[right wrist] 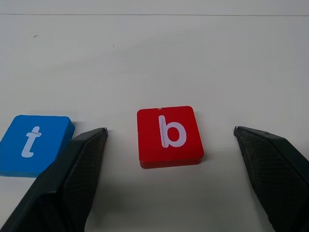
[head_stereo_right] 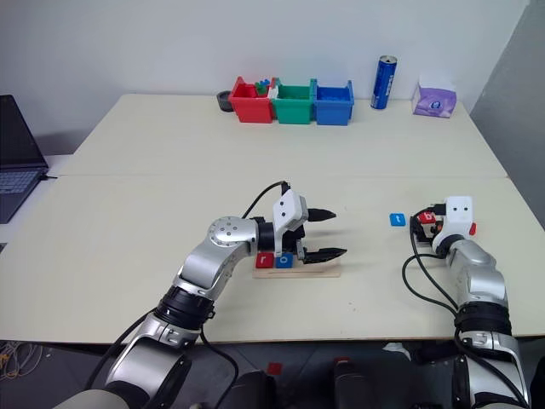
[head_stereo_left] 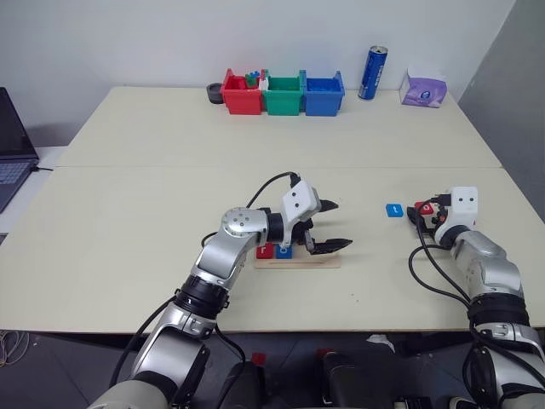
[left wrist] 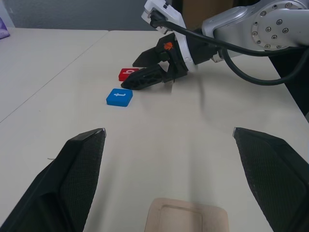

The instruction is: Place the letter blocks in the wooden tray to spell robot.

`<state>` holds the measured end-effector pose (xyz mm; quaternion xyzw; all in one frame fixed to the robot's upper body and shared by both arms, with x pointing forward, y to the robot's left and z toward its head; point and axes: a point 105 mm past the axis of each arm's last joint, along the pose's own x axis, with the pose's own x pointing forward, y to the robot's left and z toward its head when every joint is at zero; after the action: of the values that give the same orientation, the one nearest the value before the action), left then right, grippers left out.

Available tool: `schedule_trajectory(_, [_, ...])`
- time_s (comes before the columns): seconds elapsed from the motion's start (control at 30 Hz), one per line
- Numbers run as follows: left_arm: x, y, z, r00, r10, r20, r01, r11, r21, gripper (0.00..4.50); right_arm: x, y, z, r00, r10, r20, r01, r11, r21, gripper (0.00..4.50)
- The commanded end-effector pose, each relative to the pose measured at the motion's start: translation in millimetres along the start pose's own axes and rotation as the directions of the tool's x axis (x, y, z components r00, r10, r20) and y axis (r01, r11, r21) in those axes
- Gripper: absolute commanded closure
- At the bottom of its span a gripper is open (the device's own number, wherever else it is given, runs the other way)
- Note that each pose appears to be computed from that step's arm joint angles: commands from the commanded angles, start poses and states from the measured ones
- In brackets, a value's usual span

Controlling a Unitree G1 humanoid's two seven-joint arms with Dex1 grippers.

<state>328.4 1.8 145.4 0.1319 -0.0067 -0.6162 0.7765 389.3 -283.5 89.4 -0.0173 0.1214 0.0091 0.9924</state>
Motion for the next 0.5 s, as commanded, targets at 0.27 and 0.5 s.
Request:
schedule_trajectory(0.27, [2.8,-3.2,19.1,0.999,-0.012,0.053,0.009,0.999,0.051,0.00,-2.7,-5.0,8.9,0.999,-0.021,0.042,0.021,1.000,0.003,3.04])
schedule_trajectory(0.5, [-2.5,-6.4,15.8,0.999,-0.030,0.044,0.027,0.998,0.061,0.00,-19.2,5.0,18.3,0.998,-0.037,0.054,0.033,0.997,0.070,3.04])
